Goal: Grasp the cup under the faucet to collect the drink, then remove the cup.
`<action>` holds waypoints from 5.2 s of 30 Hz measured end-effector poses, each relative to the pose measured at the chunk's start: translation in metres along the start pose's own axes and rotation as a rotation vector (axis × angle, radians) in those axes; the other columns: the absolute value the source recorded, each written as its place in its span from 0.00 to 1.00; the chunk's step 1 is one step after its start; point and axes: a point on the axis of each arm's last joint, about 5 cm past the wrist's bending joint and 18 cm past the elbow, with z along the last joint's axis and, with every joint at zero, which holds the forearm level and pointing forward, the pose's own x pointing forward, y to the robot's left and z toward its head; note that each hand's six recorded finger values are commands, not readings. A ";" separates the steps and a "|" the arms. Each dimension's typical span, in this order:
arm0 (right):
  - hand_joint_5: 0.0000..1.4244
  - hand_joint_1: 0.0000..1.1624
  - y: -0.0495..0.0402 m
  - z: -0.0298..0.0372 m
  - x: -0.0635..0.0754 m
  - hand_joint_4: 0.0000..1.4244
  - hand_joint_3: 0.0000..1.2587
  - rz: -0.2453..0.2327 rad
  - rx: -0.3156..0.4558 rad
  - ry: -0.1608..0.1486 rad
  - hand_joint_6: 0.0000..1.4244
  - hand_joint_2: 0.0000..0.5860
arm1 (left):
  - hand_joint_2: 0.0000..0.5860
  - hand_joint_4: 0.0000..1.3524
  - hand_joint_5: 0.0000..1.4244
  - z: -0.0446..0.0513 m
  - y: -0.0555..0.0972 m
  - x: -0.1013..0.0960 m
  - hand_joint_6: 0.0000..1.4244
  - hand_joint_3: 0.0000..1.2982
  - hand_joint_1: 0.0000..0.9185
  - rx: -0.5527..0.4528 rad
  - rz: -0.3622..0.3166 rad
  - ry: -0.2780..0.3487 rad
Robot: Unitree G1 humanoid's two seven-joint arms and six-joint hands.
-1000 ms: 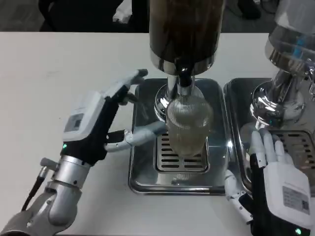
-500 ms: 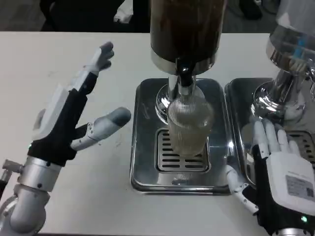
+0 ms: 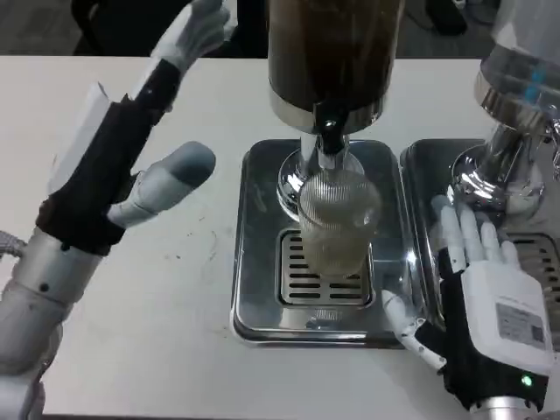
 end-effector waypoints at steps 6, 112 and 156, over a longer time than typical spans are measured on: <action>0.00 0.21 0.0015 0.0006 -0.001 0.00 0.00 0.002 0.011 0.006 0.01 0.68 | 0.17 0.00 0.07 0.0027 -0.010 0.019 0.04 0.00 0.00 -0.083 -0.092 -0.060; 0.00 0.22 0.0033 0.0059 0.000 0.00 0.00 -0.008 0.147 0.045 0.05 0.68 | 0.21 0.00 0.12 0.0091 -0.039 0.026 0.07 0.10 0.00 -0.048 -0.299 -0.142; 0.00 0.52 0.0040 0.0000 0.045 0.00 0.00 0.189 0.535 0.010 0.00 0.37 | 0.21 0.00 0.11 0.0128 -0.045 0.020 0.07 0.12 0.00 -0.047 -0.317 -0.150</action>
